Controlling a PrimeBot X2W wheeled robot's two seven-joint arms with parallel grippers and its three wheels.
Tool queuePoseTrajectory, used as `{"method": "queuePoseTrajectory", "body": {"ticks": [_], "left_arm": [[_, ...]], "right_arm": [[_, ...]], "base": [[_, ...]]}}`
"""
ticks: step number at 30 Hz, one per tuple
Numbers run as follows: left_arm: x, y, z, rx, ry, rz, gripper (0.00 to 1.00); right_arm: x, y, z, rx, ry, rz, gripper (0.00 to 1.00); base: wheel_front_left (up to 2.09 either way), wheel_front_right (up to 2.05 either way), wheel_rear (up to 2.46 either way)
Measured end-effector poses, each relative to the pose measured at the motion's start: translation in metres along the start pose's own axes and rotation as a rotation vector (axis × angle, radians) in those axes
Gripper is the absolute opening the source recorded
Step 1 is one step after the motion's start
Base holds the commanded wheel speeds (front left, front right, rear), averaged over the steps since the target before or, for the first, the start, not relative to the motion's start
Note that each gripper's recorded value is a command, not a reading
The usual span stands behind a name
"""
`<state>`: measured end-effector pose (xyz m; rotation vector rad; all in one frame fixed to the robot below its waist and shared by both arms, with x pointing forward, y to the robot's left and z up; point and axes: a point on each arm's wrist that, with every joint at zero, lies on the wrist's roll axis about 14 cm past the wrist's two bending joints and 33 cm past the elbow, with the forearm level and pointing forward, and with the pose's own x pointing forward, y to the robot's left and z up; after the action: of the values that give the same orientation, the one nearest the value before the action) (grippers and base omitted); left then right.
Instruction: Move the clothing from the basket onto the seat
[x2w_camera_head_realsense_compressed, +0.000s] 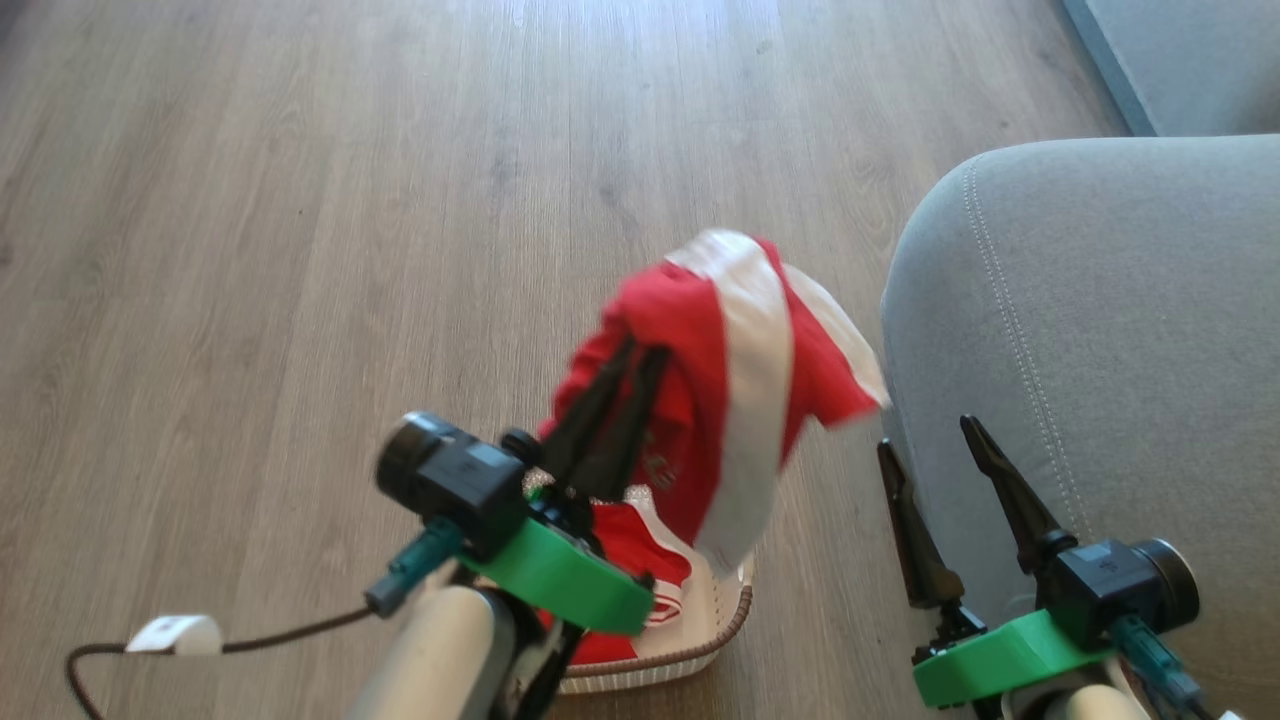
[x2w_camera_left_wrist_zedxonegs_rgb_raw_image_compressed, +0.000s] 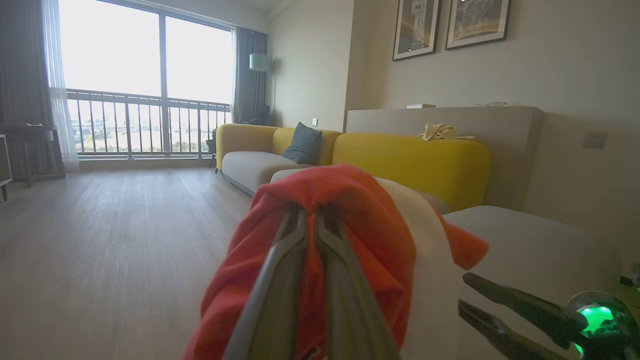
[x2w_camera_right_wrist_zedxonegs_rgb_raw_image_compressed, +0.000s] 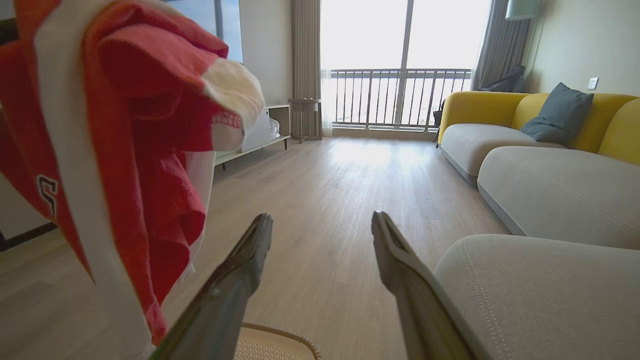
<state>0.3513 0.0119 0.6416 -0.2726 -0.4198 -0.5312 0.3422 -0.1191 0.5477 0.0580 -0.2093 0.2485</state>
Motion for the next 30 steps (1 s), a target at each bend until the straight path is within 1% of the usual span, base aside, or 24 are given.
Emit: {"method": "queuePoseTrajectory", "body": {"ticks": [6, 20, 27, 28, 30], "left_arm": [[-0.009, -0.007, -0.018, -0.026, 0.058, -0.011, 0.0], [-0.011, 0.0, -0.025, -0.023, 0.078, 0.007, 0.0], [-0.009, 0.009, -0.023, -0.011, 0.072, 0.028, 0.0], [-0.009, 0.009, -0.023, -0.011, 0.072, 0.028, 0.0], [-0.009, 0.011, -0.024, -0.009, 0.072, 0.034, 0.0]], "right_arm": [[0.0, 0.001, -0.004, 0.004, 0.011, 0.004, 1.0], [0.0, 0.003, -0.005, -0.007, 0.018, 0.02, 1.0], [-0.002, 0.028, 0.002, -0.003, 0.0, 0.136, 1.0], [-0.002, 0.028, 0.002, -0.003, 0.0, 0.136, 1.0], [-0.006, 0.042, 0.005, -0.002, -0.004, 0.199, 1.0]], "base": [[0.0, 0.0, 0.0], [0.0, 0.0, 0.0], [0.0, 0.0, 0.0], [0.0, 0.0, 0.0], [0.0, 0.0, 0.0]]}}
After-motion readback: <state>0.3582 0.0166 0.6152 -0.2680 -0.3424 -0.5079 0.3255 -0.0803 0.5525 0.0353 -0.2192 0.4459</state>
